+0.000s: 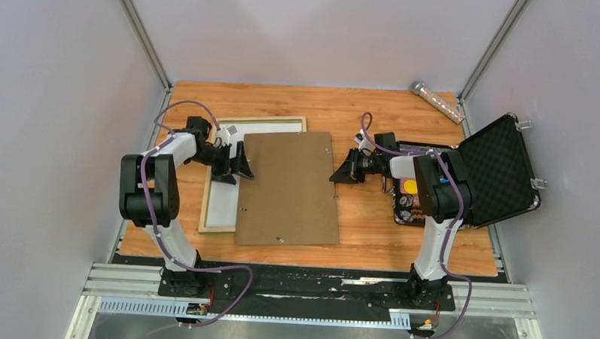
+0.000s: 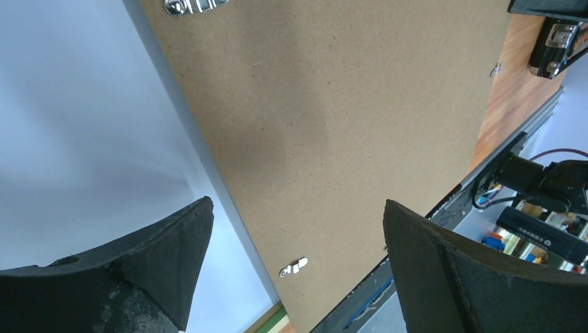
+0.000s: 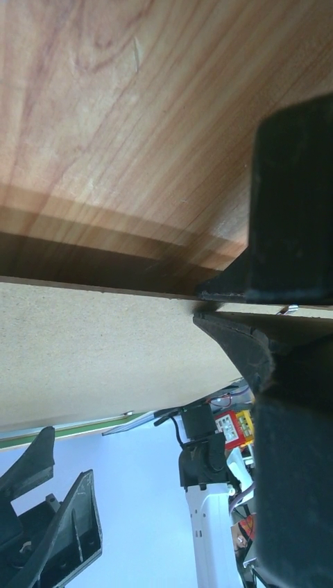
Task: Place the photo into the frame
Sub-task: Pick up the photo frame item at the center of the board, then move the photo frame to the center of the board.
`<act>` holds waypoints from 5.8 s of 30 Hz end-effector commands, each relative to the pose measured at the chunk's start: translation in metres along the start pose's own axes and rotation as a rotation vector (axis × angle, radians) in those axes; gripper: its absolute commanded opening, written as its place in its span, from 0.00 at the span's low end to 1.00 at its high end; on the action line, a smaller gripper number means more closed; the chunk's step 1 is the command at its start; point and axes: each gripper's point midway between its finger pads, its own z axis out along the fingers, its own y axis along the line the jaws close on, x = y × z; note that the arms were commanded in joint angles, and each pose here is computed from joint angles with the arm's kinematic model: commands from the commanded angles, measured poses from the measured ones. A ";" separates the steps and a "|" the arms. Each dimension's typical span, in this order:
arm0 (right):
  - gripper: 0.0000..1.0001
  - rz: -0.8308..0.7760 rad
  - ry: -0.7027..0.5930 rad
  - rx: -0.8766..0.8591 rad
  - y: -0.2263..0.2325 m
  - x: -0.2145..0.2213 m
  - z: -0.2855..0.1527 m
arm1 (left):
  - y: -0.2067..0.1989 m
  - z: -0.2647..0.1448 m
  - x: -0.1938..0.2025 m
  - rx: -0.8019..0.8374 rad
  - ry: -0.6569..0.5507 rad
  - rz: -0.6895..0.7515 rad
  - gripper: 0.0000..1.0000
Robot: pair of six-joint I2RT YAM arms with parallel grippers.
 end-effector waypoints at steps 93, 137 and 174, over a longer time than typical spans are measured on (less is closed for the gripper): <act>0.01 -0.023 0.075 -0.218 0.004 -0.003 0.003 | -0.091 -0.006 -0.019 0.584 -0.034 0.110 0.52; 0.64 -0.225 -0.042 0.057 0.043 -0.062 0.029 | 0.004 -0.119 -0.022 0.371 -0.094 -0.036 0.00; 0.10 -0.283 -0.060 0.523 -0.027 -0.051 0.052 | 0.017 -0.091 -0.033 0.516 -0.194 -0.071 0.00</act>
